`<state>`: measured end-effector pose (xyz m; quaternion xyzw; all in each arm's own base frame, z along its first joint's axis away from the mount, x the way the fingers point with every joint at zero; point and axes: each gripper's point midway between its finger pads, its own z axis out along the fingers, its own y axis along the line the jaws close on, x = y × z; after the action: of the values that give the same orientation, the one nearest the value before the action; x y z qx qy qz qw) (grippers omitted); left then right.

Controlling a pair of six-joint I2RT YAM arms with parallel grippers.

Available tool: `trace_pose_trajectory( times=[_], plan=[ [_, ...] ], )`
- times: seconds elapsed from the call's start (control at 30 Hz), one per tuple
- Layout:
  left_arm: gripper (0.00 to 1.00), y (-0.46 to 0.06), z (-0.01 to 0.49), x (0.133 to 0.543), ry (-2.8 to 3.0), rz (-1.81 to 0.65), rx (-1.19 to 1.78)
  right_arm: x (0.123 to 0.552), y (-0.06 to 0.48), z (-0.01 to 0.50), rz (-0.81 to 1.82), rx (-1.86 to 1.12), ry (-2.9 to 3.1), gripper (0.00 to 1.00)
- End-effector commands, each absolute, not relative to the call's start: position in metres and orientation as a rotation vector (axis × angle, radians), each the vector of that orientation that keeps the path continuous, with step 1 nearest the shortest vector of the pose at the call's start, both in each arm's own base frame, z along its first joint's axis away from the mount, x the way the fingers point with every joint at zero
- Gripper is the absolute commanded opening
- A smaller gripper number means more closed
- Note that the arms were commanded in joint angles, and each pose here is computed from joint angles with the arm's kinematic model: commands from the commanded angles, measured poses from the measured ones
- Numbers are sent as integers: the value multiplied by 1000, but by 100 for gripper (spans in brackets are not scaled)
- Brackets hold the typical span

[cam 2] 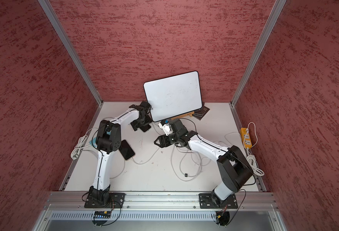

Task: Plug the charging cable into the phone
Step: Move the phone to the center of the board.

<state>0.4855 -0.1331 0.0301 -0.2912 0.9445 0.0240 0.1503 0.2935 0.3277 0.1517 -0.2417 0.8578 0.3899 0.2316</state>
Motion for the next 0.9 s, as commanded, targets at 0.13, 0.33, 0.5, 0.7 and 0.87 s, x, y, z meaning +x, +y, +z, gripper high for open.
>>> trace_pose_trajectory(
  times=[0.13, 0.33, 0.5, 0.7, 0.87],
  plan=[
    [98, -121, 2, 466, 2784, 222, -825, 294, 327, 151, 1081, -675, 2344, 68],
    [95, -115, -3, 446, 2802, 233, -828, 293, 327, 150, 1083, -676, 2346, 68],
    [95, -107, -12, 417, 2834, 252, -834, 293, 328, 149, 1090, -676, 2349, 68],
    [89, -102, -20, 381, 2862, 236, -821, 294, 329, 147, 1096, -673, 2352, 68],
    [81, -104, -19, 363, 2896, 252, -763, 295, 330, 145, 1098, -670, 2359, 68]
  ],
)
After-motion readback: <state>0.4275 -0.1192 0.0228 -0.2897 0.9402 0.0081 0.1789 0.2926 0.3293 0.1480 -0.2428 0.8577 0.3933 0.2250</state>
